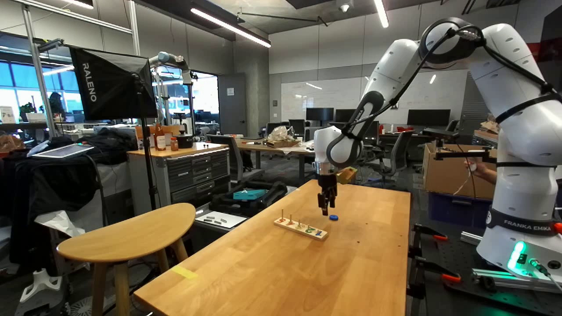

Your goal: Pick up the lid from the holder and put it on the table.

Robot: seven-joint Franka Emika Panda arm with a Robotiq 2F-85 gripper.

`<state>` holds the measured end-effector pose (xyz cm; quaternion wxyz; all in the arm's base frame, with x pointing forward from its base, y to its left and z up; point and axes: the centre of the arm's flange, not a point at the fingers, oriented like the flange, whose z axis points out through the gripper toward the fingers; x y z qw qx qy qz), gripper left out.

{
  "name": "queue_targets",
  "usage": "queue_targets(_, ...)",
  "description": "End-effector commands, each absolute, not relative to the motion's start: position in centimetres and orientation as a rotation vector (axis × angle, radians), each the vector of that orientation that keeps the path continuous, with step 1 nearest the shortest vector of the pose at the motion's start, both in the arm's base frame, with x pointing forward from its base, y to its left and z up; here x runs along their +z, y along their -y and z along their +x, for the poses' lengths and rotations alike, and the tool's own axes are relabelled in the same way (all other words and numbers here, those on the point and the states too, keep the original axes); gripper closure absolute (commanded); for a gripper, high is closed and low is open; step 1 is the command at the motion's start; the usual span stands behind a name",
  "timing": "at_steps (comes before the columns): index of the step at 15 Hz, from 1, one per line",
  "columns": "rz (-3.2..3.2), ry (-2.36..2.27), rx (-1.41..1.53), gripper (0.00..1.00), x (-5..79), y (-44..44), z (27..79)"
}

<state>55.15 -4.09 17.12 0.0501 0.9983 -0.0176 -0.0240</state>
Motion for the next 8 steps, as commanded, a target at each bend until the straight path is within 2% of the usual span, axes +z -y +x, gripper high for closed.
queue_targets(1,3.075,-0.06,-0.034,0.0,25.8,0.7,55.0)
queue_targets(8,3.095,-0.075,-0.078,0.0,41.3,-0.9,51.7)
